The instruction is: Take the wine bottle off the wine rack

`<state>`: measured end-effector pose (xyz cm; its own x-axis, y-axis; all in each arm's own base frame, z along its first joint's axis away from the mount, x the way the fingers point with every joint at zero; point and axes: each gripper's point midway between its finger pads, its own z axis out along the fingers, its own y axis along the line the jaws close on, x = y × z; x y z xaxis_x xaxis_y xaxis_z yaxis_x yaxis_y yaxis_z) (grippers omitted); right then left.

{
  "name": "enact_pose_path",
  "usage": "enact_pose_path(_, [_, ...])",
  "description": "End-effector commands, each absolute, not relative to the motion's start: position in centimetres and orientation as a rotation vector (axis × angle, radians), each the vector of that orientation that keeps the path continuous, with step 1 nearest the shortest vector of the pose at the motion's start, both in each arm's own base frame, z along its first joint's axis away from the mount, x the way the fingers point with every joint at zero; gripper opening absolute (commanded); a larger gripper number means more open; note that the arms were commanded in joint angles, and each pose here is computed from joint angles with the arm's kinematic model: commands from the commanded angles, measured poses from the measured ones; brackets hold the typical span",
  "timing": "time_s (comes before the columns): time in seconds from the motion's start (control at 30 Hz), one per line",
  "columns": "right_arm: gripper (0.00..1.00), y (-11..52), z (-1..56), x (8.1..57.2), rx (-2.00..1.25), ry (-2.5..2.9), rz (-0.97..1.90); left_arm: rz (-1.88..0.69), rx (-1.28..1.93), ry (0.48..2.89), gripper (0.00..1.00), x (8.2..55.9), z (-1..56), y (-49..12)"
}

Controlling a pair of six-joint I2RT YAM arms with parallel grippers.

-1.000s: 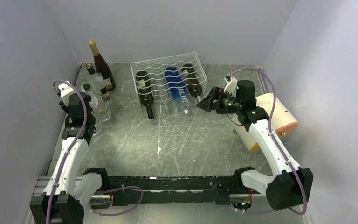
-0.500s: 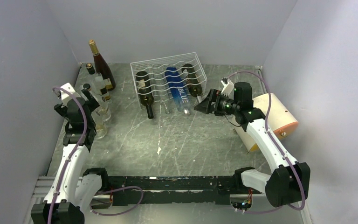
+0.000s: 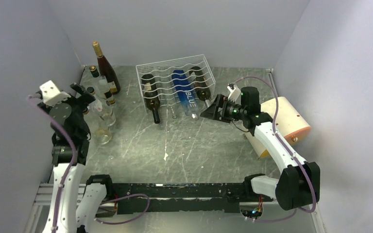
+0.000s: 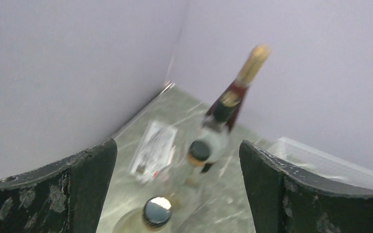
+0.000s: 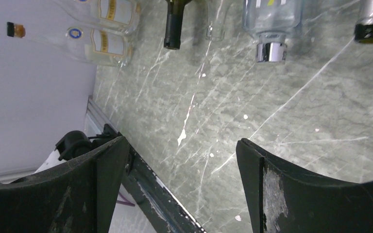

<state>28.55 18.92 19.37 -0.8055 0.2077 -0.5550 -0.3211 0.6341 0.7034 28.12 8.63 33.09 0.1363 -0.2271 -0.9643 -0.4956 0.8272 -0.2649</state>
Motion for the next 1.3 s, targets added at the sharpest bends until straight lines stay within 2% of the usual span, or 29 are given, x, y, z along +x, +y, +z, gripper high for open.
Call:
enact_pose_path(0.0, [0.86, 20.8, 18.9, 27.8, -0.099, 2.234, 1.207, -0.013, -0.404, 1.234, 1.0, 26.9, 42.5, 4.7])
enact_pose_path(0.17, [0.86, 25.6, 17.9, 27.1, -0.184, 2.272, 1.18, -0.296, -0.013, 1.104, 1.0, 27.3, 47.6, -2.9])
enact_pose_path(0.3, [0.86, 30.7, 17.8, 26.9, -0.305, 2.264, 1.135, -0.424, 0.142, 1.161, 1.0, 29.4, 46.0, -6.1])
enact_pose_path(0.57, [0.85, 36.6, 13.1, 30.7, -0.395, 2.191, 0.918, -0.398, 0.135, 1.274, 0.99, 31.3, 40.4, -6.6])
enact_pose_path(0.73, [0.84, 38.6, 10.9, 33.9, -0.357, 2.146, 0.833, -0.378, 0.194, 1.277, 0.99, 30.6, 39.9, -7.9])
enact_pose_path(0.93, [0.82, 41.3, 9.7, 34.6, -0.397, 2.133, 0.797, -0.398, 0.196, 1.267, 0.99, 30.0, 40.1, -8.6])
enact_pose_path(1.27, [0.72, 43.1, 6.3, 36.6, -0.345, 2.153, 0.613, -0.424, 0.229, 1.26, 0.99, 29.5, 40.0, -9.7])
